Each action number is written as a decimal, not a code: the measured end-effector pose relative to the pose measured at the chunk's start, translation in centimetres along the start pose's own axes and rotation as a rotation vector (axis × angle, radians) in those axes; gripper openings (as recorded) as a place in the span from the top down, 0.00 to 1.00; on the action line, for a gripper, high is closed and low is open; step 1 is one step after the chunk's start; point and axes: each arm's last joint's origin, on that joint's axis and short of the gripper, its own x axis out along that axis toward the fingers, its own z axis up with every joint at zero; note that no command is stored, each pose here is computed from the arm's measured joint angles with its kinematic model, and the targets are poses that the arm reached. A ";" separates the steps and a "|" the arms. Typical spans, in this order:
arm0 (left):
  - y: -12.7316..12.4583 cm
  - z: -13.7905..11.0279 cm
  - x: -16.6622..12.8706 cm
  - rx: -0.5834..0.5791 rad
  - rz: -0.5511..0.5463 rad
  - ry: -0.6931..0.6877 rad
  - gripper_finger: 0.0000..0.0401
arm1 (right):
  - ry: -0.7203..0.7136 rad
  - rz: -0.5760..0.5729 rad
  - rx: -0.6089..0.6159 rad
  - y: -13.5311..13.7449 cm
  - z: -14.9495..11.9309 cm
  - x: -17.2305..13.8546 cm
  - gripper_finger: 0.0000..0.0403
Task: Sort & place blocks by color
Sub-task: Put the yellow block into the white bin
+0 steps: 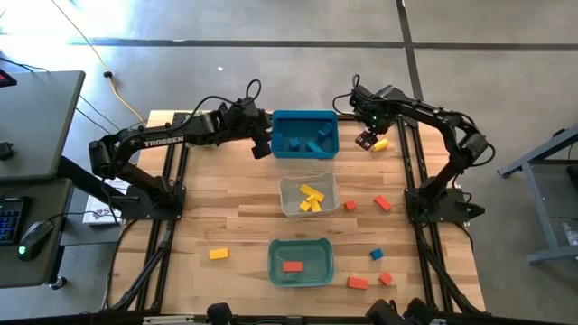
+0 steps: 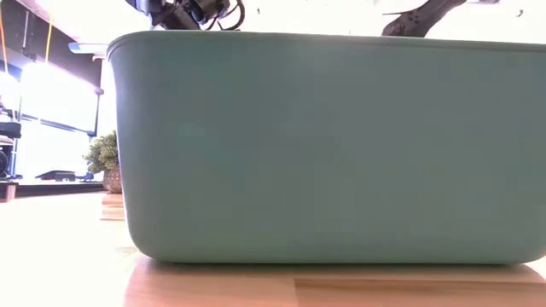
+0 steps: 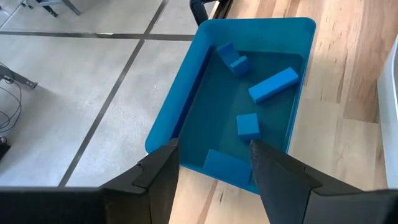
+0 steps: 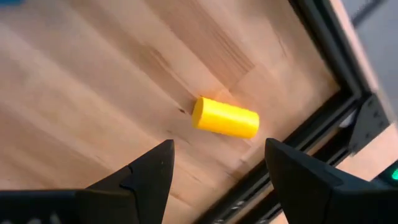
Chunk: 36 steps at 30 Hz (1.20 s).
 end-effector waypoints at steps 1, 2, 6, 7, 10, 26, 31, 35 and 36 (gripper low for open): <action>0.0 0.0 0.0 0.000 0.000 0.000 0.54 | 0.007 0.000 0.061 0.0 0.2 0.4 0.41; 0.0 0.0 0.0 0.000 0.000 0.000 0.54 | 0.011 0.003 0.141 -0.1 0.5 0.8 0.41; 0.0 0.0 0.0 -0.001 0.001 -0.001 0.54 | 0.075 0.069 0.176 -0.2 1.0 2.3 0.41; 0.0 0.0 0.0 -0.001 0.001 -0.001 0.54 | 0.089 0.075 0.120 -0.2 1.1 2.6 0.41; 0.0 0.0 0.0 -0.001 0.001 -0.001 0.54 | 0.124 0.057 -0.006 -0.1 1.1 3.1 0.41; 0.0 0.0 0.0 -0.076 0.001 -0.001 0.54 | 0.334 -0.008 -0.444 0.3 1.4 6.2 0.41; 0.0 0.0 0.0 -0.079 0.001 -0.001 0.54 | 0.370 -0.061 -0.472 0.4 2.0 7.7 0.41; 0.0 0.0 0.0 -0.079 0.001 -0.001 0.54 | 0.372 -0.064 -0.473 0.5 2.4 8.7 0.41; 0.0 0.0 0.0 -0.079 0.001 -0.001 0.54 | 0.373 -0.063 -0.474 0.6 2.5 9.0 0.41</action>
